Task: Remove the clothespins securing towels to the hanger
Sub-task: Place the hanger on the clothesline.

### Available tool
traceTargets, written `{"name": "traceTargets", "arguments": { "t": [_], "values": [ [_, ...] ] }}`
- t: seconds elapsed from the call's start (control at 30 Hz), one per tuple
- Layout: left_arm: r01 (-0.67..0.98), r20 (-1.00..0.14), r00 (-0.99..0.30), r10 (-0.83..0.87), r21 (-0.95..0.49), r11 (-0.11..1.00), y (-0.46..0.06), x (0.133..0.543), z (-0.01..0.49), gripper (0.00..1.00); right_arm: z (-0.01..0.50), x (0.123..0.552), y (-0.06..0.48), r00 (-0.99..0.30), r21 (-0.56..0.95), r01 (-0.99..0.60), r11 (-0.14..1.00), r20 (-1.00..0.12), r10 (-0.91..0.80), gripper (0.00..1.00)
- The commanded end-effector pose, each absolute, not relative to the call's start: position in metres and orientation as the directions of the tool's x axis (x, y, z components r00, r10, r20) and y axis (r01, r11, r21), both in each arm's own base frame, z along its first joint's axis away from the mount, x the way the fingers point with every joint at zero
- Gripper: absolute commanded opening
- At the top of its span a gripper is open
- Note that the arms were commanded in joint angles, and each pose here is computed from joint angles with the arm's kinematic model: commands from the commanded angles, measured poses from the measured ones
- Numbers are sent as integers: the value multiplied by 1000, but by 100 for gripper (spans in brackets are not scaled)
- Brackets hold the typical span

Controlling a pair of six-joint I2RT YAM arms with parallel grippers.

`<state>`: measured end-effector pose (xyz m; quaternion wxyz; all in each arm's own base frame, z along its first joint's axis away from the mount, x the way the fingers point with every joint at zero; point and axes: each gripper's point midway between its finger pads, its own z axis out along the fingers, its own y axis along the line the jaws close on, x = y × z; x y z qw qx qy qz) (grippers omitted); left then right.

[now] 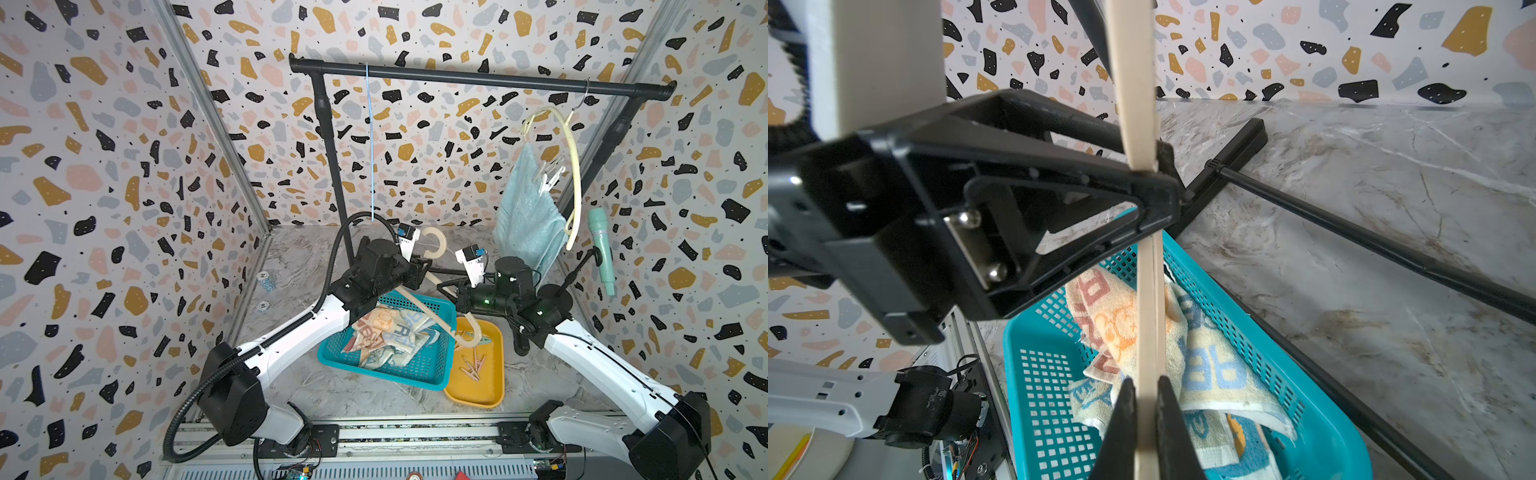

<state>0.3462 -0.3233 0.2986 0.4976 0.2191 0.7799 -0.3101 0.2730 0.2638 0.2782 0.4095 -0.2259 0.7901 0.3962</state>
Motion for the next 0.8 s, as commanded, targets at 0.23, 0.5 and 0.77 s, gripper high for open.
{"name": "traceTargets", "arguments": {
  "t": [0.23, 0.5, 0.77],
  "values": [
    [669, -934, -356, 30, -233, 706, -330, 353, 312, 26, 295, 268, 271, -527, 431, -714, 551, -850, -17, 0],
    [667, -934, -356, 36, -227, 709, -330, 353, 309, 6, 298, 268, 272, -524, 434, -715, 548, -851, -9, 0],
    [660, -939, -344, 16, -230, 715, -326, 352, 313, 0, 298, 269, 270, -532, 441, -701, 561, -847, 0, 10]
  ]
}}
